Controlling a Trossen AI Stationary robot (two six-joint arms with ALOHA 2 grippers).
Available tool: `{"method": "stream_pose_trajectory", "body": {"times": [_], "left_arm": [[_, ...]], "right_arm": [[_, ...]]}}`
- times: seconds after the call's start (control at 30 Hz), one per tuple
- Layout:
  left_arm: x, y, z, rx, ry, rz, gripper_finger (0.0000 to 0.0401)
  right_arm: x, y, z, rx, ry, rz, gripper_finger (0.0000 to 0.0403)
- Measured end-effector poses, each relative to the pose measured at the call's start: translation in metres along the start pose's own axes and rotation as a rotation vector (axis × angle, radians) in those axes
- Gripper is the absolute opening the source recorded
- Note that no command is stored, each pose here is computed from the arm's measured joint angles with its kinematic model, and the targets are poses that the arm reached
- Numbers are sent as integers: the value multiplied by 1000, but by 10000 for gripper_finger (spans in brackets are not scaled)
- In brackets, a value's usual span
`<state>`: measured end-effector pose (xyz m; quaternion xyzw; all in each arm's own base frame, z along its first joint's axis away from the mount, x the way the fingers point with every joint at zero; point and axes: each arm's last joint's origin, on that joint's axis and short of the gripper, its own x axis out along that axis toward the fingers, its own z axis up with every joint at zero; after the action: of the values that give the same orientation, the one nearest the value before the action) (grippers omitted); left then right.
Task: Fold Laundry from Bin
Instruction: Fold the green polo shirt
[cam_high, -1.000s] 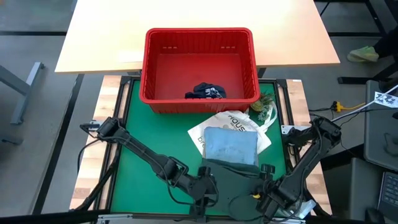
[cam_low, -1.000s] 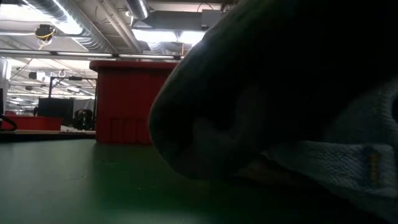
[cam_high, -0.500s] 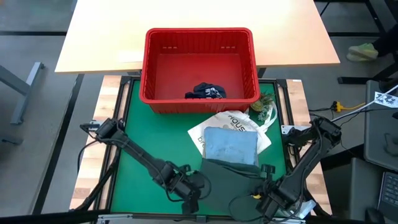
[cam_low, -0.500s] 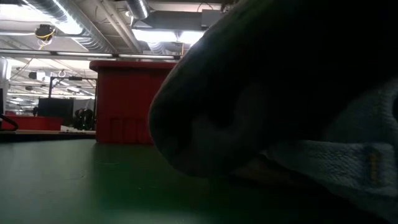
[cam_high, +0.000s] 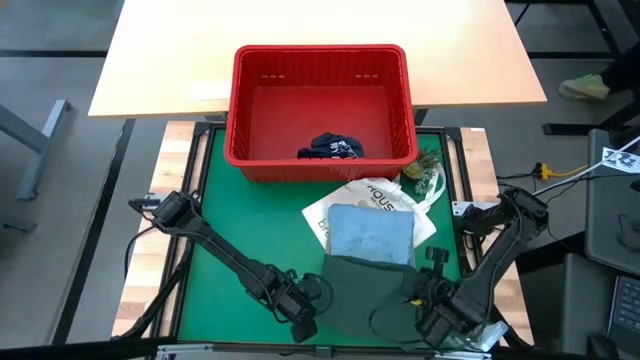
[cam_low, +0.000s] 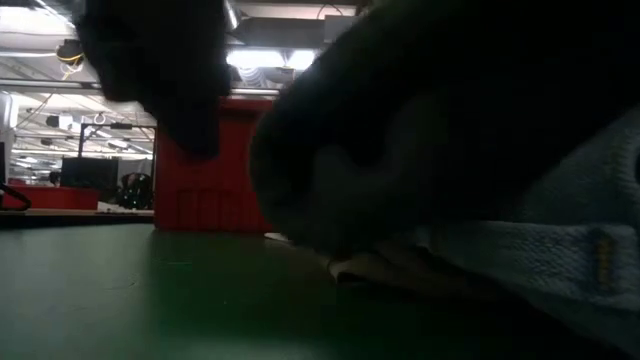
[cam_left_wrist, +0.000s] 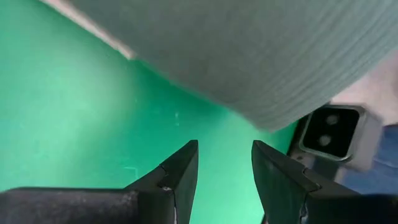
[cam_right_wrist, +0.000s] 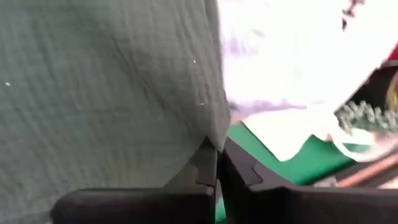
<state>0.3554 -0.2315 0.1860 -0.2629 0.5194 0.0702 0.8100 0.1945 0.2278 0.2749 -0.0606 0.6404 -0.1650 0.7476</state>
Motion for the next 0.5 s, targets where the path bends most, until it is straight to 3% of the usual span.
{"method": "stream_pose_trajectory", "body": {"times": [0.3, 0.5], "left_arm": [[13, 8, -7, -76, 7, -41, 143], [13, 8, -8, -53, 16, -47, 143]], "right_arm": [[9, -7, 11, 53, 137, 49, 31], [9, -6, 11, 32, 163, 75, 56]]}}
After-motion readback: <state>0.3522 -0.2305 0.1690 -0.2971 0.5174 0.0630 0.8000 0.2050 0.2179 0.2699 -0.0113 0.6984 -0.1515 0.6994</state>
